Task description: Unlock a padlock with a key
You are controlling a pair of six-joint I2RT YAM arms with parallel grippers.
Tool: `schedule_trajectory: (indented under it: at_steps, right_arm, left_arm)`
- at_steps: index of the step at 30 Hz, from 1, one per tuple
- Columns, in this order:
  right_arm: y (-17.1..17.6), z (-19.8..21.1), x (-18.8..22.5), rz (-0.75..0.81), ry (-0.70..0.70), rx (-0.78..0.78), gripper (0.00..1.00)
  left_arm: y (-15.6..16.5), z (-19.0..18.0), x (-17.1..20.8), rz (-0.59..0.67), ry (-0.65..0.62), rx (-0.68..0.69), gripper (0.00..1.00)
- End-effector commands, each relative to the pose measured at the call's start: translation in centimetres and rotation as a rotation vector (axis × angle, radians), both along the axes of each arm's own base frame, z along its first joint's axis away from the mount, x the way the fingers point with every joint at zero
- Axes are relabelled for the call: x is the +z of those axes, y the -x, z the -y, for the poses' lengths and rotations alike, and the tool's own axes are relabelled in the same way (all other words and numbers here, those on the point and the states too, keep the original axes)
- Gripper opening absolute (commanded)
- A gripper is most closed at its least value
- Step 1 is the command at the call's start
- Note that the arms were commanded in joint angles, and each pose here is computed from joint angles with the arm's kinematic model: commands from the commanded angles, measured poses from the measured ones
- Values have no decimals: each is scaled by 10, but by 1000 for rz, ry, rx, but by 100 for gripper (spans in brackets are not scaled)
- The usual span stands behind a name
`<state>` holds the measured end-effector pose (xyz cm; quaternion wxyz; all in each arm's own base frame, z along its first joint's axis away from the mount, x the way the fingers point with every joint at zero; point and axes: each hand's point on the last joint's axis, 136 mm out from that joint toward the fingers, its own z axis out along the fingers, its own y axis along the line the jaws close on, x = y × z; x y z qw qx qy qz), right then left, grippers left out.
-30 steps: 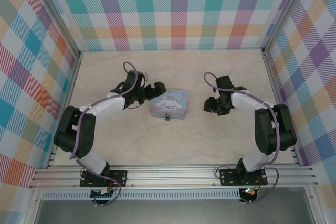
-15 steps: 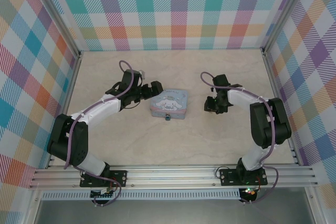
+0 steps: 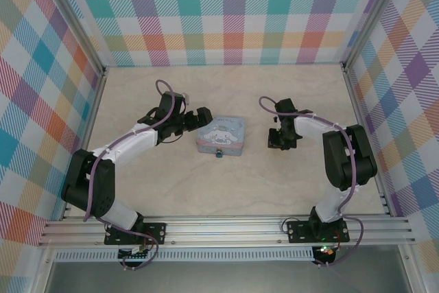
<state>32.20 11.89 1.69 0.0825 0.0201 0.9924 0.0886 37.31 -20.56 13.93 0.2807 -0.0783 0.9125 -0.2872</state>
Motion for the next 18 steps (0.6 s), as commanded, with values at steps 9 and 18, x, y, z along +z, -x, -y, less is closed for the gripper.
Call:
schedule_trajectory:
  at_steps: [9,18]
  right_arm:
    - [1,-2,-5,-24,20,30,16]
    - [3,-3,1,-9,13,37,7]
  left_arm:
    - [9,-4,-1,-3,-30,-10,100]
    - [9,-5,2,4,-33,-6,100]
